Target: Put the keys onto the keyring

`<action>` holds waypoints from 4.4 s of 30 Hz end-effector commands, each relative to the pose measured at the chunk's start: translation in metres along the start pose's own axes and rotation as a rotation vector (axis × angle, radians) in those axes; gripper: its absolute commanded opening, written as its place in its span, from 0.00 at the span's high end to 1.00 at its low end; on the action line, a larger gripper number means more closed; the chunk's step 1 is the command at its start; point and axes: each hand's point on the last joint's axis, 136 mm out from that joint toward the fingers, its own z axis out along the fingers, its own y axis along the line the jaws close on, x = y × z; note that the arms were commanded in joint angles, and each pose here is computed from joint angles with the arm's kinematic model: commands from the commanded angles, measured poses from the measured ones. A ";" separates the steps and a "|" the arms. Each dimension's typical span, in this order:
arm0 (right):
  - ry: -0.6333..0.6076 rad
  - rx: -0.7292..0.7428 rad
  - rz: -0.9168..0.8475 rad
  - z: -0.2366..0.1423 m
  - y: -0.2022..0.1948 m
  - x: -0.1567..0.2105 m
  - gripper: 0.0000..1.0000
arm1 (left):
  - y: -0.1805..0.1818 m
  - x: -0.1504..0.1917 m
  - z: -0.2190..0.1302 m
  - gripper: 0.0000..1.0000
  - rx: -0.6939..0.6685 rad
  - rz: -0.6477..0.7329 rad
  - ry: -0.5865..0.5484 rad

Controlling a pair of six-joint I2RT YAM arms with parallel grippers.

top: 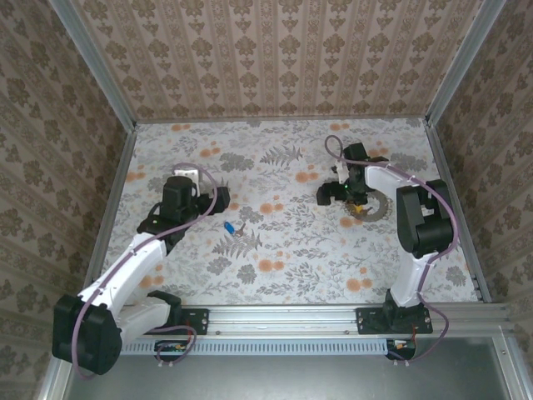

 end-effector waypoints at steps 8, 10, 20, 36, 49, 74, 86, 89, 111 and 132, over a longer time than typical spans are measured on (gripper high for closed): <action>0.020 -0.174 -0.012 0.014 0.080 0.010 0.00 | 0.004 0.007 0.001 0.00 -0.004 -0.022 0.026; 0.012 -0.212 -0.026 0.014 0.101 0.009 0.00 | 0.005 0.009 0.002 0.00 -0.009 -0.024 0.037; -0.024 -0.402 -0.065 0.004 0.181 0.008 0.00 | 0.016 0.024 0.009 0.00 -0.064 -0.047 0.125; -0.218 -0.133 -0.189 -0.051 0.125 0.032 0.00 | 0.025 0.077 0.026 0.28 -0.119 -0.077 0.389; -0.397 -0.239 -0.236 -0.060 0.127 0.045 0.00 | 0.005 0.111 0.047 0.50 -0.112 -0.101 0.503; -0.182 -0.139 -0.149 -0.009 0.086 0.006 0.00 | -0.055 0.149 0.073 0.48 0.110 -0.203 0.550; -0.046 -0.147 -0.181 0.029 0.108 0.017 0.00 | -0.050 0.144 0.059 0.46 0.167 -0.230 0.499; -0.033 -0.152 -0.186 0.035 0.115 0.023 0.00 | -0.038 0.136 0.051 0.45 0.126 -0.208 0.467; -0.074 -0.435 -0.254 0.010 0.239 0.032 0.00 | -0.008 0.079 -0.007 0.44 0.023 -0.080 0.304; -0.329 -0.188 0.052 -0.038 0.044 0.057 0.00 | -0.162 0.111 0.057 0.52 0.191 0.507 0.503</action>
